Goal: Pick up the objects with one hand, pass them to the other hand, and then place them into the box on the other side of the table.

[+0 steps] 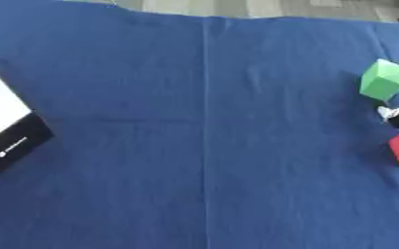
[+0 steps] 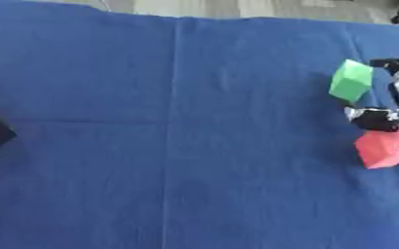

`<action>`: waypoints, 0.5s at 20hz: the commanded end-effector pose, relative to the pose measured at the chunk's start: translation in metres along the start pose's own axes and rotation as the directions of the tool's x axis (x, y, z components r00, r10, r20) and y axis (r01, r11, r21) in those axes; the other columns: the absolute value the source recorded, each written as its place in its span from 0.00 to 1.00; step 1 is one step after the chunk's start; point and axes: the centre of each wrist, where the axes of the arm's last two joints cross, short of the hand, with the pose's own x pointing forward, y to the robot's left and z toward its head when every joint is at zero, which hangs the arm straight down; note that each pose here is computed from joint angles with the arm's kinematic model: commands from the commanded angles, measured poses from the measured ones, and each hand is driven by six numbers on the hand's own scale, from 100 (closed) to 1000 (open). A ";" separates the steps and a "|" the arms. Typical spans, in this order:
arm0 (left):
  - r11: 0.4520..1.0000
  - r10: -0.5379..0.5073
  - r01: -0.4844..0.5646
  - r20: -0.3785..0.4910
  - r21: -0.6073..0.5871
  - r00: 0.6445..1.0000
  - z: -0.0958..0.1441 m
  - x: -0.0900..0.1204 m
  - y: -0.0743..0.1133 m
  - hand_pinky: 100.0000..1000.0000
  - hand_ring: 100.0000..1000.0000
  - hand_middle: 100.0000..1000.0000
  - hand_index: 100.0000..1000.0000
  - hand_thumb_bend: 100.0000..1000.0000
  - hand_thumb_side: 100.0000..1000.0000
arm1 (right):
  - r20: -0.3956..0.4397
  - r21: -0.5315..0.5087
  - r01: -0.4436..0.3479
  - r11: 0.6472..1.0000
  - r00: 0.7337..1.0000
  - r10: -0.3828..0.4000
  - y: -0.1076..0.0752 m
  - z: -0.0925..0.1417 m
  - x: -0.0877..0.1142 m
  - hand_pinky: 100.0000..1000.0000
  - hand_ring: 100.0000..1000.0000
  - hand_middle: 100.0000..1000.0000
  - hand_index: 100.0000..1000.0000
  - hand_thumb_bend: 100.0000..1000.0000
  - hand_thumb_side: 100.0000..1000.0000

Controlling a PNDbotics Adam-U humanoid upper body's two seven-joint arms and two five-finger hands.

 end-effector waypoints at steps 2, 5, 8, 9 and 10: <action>0.999 -0.040 0.040 0.018 0.026 0.999 0.000 0.005 0.012 0.90 0.61 0.56 0.71 0.00 0.63 | 0.005 -0.033 -0.007 0.999 1.000 0.007 -0.007 -0.003 0.001 0.83 0.95 0.90 0.87 0.35 0.00; 0.999 -0.040 0.040 0.018 0.027 0.999 0.001 0.005 0.012 0.90 0.61 0.56 0.71 0.00 0.63 | 0.007 -0.043 -0.002 0.999 1.000 0.003 -0.008 -0.003 0.001 0.83 0.95 0.91 0.87 0.35 0.00; 0.999 -0.039 0.039 0.018 0.028 0.999 0.001 0.005 0.012 0.90 0.61 0.56 0.70 0.00 0.63 | 0.010 -0.054 0.001 0.999 1.000 -0.001 -0.008 -0.004 0.002 0.83 0.95 0.91 0.87 0.35 0.00; 0.999 -0.039 0.038 0.019 0.027 0.999 0.001 0.005 0.012 0.90 0.61 0.56 0.70 0.00 0.63 | 0.010 -0.057 0.001 0.998 1.000 -0.001 -0.008 -0.004 0.002 0.83 0.95 0.91 0.87 0.35 0.00; 0.999 -0.038 0.038 0.021 0.027 0.999 0.001 0.006 0.011 0.90 0.61 0.56 0.70 0.00 0.63 | 0.008 -0.060 0.000 0.998 1.000 0.001 -0.008 -0.004 0.001 0.83 0.95 0.91 0.87 0.35 0.00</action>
